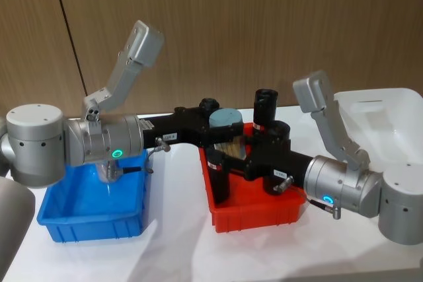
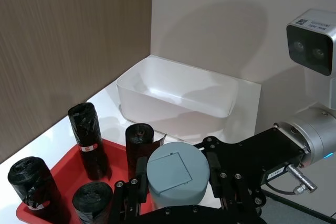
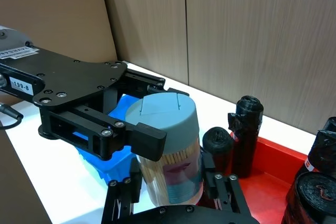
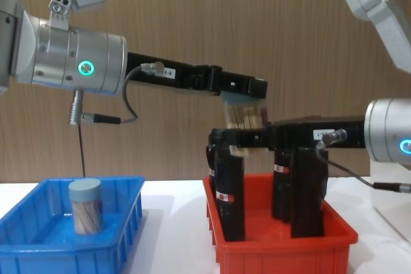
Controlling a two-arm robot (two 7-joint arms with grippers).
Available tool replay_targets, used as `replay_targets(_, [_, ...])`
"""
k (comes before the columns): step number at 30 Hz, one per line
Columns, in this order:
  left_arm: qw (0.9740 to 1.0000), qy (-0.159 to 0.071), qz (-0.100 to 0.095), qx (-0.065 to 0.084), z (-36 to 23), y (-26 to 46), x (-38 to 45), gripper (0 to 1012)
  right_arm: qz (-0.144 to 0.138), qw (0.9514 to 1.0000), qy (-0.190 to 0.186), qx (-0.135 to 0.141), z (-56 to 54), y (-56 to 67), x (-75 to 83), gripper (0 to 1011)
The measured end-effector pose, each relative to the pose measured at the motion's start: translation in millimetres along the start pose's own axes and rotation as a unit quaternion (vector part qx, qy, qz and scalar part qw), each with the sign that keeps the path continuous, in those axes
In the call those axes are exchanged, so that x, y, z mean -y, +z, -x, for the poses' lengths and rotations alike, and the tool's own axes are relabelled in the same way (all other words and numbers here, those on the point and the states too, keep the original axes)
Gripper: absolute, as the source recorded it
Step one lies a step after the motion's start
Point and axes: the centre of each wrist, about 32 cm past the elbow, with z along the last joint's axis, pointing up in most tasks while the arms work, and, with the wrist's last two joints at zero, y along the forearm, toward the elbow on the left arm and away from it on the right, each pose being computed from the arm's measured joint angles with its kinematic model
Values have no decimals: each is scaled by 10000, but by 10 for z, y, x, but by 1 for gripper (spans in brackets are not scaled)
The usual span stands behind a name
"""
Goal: Pick the cotton swabs from the blue box and place them into the white box.
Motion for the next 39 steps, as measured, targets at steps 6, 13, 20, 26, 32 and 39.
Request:
replay_targets(6, [10000,1,2,1,0,1,-1,671,-14,10000,15,-24,0,4,-7,646])
replay_targets(13, [10000,-1,-1,0,0,0,0,773,-25,10000,-11,-35,-2,12,-7,646])
replay_targets(20, [10000,0,-1,0,0,0,-1,967,-38,10000,-30,-25,-5,21,0,646])
replay_targets(26, [10000,0,0,0,0,0,0,1003,-59,10000,-46,-29,-5,24,9,646])
replay_targets(32, [10000,-1,-1,0,0,0,0,1004,-62,9999,-92,-27,-12,15,25,646])
replay_targets(39, [10000,-1,-1,0,0,0,0,1004,-53,9996,-265,-61,-52,-23,78,646])
